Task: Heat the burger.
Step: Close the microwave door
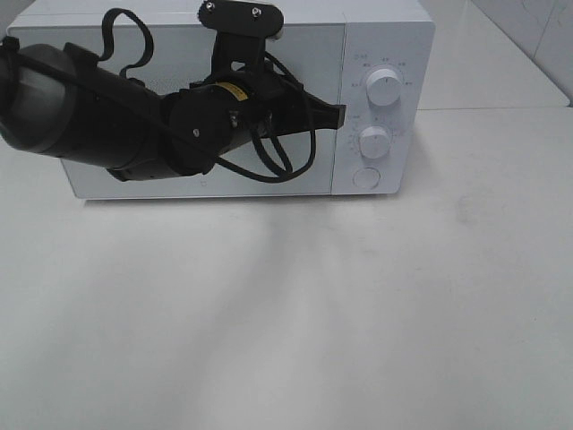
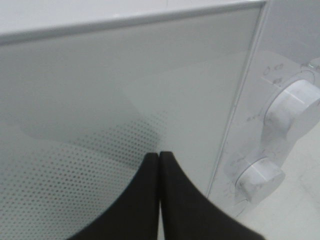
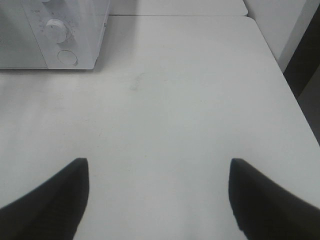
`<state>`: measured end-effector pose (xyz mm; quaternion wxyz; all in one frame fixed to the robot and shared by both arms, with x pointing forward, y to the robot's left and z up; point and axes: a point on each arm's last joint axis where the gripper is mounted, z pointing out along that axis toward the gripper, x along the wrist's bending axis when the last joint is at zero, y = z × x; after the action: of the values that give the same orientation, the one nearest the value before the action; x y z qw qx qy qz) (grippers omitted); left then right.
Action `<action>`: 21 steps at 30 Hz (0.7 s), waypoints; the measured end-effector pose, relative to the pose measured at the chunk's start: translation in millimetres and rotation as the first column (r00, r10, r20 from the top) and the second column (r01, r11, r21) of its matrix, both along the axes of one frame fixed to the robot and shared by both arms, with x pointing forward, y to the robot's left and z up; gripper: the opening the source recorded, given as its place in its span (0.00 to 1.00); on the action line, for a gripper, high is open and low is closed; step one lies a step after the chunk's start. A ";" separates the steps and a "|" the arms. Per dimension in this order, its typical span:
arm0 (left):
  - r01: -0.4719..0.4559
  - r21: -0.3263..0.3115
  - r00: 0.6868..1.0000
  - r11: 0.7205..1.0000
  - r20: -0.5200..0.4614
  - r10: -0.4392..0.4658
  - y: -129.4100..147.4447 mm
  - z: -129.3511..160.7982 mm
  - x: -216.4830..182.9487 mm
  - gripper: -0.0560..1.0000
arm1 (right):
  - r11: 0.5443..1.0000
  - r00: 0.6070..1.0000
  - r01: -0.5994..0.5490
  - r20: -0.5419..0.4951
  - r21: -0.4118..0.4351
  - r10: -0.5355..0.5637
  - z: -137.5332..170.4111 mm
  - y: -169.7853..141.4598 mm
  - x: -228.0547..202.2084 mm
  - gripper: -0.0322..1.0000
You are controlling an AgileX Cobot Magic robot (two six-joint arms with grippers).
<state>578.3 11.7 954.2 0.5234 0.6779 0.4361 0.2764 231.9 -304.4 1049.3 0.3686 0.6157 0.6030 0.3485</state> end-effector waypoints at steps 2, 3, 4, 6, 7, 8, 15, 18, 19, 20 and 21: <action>0.007 0.005 1.000 1.000 -0.010 -0.007 0.0 2.1 -1.0 0.05 | 1.000 1.000 0.000 0.000 0.000 0.000 0.0 0.0 0.0 0.76; 0.006 -0.003 1.000 1.000 -0.024 -0.006 0.4 5.9 -2.0 0.05 | 1.000 1.000 0.000 0.000 0.000 0.000 0.0 0.0 0.0 0.76; 0.006 -0.003 1.000 1.000 -0.024 -0.006 0.4 5.9 -2.0 0.05 | 1.000 1.000 0.000 0.000 0.000 0.000 0.0 0.0 0.0 0.76; 0.008 -0.006 0.999 1.000 -0.033 -0.008 0.6 7.5 -2.8 0.05 | 1.000 1.000 0.000 0.000 0.000 0.000 0.0 0.0 0.0 0.76; 0.008 -0.015 0.999 1.000 -0.041 -0.009 1.4 12.4 -4.2 0.05 | 1.000 1.000 0.000 0.000 0.000 0.000 0.0 0.0 0.0 0.76; 0.010 -0.016 0.999 1.000 -0.046 -0.011 2.2 14.2 -5.4 0.05 | 1.000 1.000 0.000 0.000 0.000 0.000 0.0 0.0 0.0 0.76; 0.028 -0.002 0.995 1.000 -0.091 -0.028 15.1 21.3 -23.4 0.05 | 1.000 1.000 0.000 0.000 0.000 0.000 0.0 0.0 0.0 0.76; 0.052 0.016 0.988 0.998 -0.146 -0.050 20.6 20.7 -33.3 0.05 | 1.000 1.000 0.000 0.000 0.000 0.000 0.0 0.0 0.0 0.76; 0.063 0.021 0.985 0.998 -0.165 -0.059 22.6 21.5 -37.1 0.05 | 1.000 1.000 0.000 0.000 0.000 0.000 0.0 0.0 0.0 0.76; 0.063 0.021 0.985 0.998 -0.165 -0.059 22.6 21.5 -37.1 0.05 | 1.000 1.000 0.000 0.000 0.000 0.000 0.0 0.0 0.0 0.76; 0.080 0.027 0.978 0.996 -0.193 -0.073 26.3 24.2 -43.7 0.12 | 1.000 1.000 0.000 0.000 0.000 0.000 0.0 0.0 0.0 0.76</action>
<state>534.6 37.9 978.3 0.4771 0.7268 0.4532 0.1969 231.9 -304.4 1049.3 0.3686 0.6157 0.6030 0.3485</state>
